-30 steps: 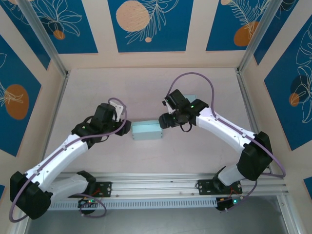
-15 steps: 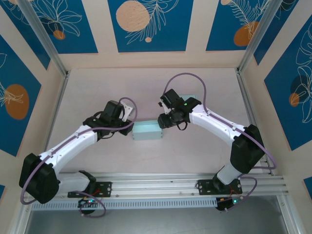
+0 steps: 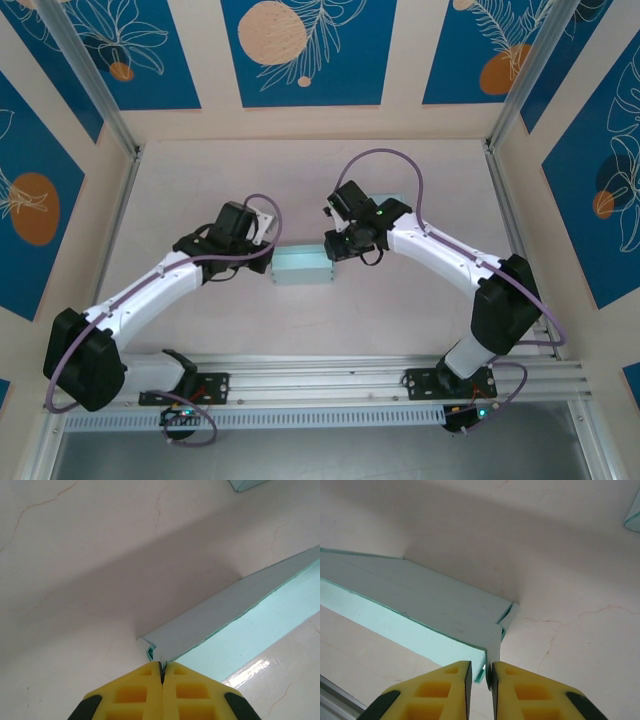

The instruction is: Fold the paper box

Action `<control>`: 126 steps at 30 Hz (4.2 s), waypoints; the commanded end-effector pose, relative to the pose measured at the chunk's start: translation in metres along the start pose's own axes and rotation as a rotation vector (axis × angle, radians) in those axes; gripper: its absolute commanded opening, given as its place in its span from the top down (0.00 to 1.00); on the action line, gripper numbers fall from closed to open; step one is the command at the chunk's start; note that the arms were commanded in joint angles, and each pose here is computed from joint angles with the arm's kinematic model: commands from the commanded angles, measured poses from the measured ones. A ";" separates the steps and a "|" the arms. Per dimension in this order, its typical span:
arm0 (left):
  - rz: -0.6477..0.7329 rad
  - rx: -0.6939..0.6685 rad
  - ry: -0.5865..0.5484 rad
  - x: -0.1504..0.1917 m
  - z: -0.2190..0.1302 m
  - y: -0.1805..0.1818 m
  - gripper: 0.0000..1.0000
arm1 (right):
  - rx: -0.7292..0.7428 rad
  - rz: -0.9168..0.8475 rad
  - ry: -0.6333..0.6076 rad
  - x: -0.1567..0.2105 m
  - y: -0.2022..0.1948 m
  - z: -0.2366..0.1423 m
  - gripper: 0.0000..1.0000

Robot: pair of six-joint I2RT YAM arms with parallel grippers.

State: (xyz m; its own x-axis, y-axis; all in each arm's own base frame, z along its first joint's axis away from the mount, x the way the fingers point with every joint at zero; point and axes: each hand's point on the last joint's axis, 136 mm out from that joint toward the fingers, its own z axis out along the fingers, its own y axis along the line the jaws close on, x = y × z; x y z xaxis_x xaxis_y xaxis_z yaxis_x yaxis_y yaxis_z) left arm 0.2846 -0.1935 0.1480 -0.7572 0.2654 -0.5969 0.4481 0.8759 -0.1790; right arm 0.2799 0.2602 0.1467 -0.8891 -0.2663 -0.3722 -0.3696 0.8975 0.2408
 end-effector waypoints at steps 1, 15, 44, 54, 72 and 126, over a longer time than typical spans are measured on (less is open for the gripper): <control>-0.087 0.025 -0.007 -0.008 -0.002 -0.003 1.00 | -0.035 0.049 0.001 -0.002 0.011 0.000 0.79; -0.246 0.071 -0.035 -0.003 0.007 -0.007 1.00 | -0.013 0.118 0.008 0.001 0.020 0.011 0.93; -0.345 0.039 -0.053 0.021 0.012 0.003 1.00 | 0.112 -0.022 -0.032 0.018 0.030 0.027 1.00; -0.329 0.042 -0.054 0.057 0.029 0.010 1.00 | 0.176 -0.077 -0.107 0.033 0.023 0.046 1.00; -0.207 0.126 -0.422 -0.039 0.009 -0.006 1.00 | 0.235 -0.126 -0.477 -0.027 0.014 0.015 1.00; 0.380 0.069 -0.825 -0.075 0.047 -0.018 1.00 | -0.132 -0.062 -0.403 0.000 -0.024 -0.024 0.01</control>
State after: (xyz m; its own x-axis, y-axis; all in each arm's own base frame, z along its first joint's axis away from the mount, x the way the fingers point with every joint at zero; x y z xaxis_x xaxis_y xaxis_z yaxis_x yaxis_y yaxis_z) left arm 0.3498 -0.2440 0.1412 -0.0447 0.1591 -0.9862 0.6449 0.7585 0.0932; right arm 0.2766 0.2289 0.1562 -0.8013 -0.0217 -0.5978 -0.3354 0.8439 0.4188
